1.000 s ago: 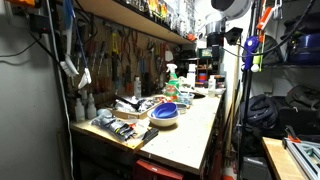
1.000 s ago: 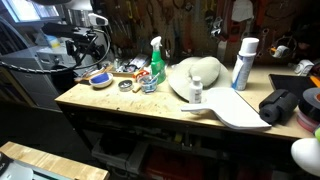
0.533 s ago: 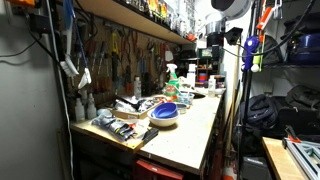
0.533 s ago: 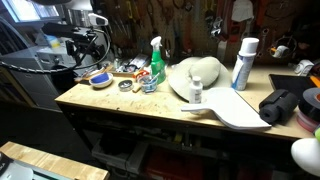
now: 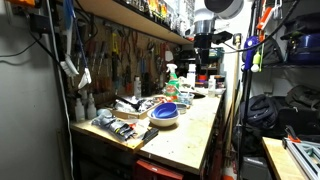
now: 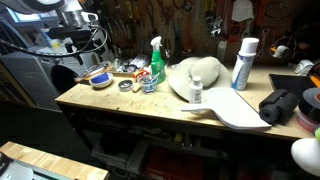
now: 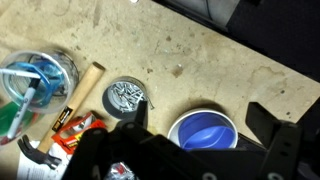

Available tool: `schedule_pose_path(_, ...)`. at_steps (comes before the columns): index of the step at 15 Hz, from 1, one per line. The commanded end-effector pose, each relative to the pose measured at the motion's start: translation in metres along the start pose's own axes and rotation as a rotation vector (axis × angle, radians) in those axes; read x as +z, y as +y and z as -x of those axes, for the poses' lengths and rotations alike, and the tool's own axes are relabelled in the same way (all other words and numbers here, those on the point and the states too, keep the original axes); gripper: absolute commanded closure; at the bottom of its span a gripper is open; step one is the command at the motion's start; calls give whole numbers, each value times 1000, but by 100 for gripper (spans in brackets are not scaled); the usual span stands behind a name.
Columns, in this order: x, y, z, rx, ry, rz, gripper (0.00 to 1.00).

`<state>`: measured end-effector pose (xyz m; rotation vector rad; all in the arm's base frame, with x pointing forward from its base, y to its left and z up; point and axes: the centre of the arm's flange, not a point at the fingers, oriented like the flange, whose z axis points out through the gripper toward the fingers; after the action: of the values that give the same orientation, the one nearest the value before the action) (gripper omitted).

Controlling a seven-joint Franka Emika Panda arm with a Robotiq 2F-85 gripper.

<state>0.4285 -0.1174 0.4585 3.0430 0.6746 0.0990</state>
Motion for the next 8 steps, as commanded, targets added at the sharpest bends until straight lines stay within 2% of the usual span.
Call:
schedule_pose_path(1, 35, -16, -30, -157, -24, 127, 0)
schedule_pose_path(4, 61, -9, -53, -287, -97, 222, 0)
schedule_pose_path(8, 96, -2, -73, -423, -156, 196, 0)
